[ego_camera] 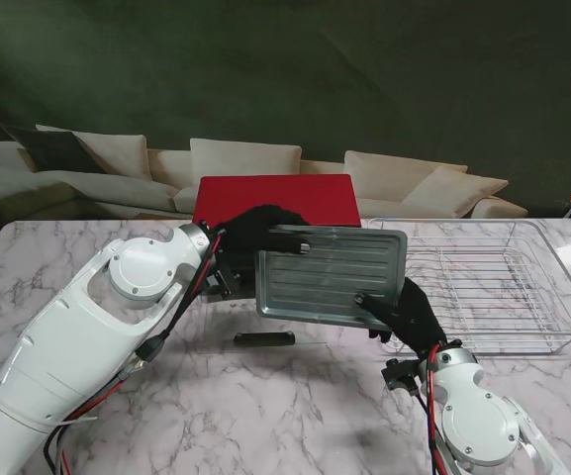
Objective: Slide the trays into the oven
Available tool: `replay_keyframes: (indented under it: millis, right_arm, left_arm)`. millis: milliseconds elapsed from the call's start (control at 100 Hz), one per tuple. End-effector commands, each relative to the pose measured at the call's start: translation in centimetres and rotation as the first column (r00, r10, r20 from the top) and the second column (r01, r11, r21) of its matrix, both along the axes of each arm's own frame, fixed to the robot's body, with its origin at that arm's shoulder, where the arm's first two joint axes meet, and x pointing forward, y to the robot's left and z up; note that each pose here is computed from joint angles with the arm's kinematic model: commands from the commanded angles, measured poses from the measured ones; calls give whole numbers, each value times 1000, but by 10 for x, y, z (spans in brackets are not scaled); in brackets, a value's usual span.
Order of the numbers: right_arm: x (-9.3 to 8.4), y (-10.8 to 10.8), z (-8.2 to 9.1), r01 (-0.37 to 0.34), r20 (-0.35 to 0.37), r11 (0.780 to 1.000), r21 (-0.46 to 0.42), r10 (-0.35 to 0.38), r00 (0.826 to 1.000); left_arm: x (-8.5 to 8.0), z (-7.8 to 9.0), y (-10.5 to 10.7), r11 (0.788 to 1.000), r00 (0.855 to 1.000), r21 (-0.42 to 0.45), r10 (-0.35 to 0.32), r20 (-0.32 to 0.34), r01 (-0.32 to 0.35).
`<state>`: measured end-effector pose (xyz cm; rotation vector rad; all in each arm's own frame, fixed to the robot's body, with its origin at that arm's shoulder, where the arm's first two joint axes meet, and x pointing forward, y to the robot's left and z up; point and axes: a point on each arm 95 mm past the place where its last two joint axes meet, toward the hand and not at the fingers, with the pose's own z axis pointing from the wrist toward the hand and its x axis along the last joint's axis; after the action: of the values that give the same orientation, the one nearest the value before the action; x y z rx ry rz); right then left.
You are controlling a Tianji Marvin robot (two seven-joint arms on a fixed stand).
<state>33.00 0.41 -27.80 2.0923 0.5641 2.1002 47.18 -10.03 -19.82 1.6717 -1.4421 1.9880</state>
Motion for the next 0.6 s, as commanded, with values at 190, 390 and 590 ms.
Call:
replay_keyframes:
  millis: [190, 390, 590]
  right_arm:
    - [-8, 6, 8, -21, -33, 997, 76, 23, 999]
    - [-11, 3, 9, -12, -49, 993, 114, 18, 999]
    - [-13, -1, 11, 1, -79, 988, 155, 11, 997]
  left_arm:
    - [-1, 2, 3, 998, 998, 41, -58, 31, 56]
    - [2, 11, 14, 999, 997, 32, -45, 58, 43]
    - [1, 22, 28, 1000, 992, 8, -2, 126, 1]
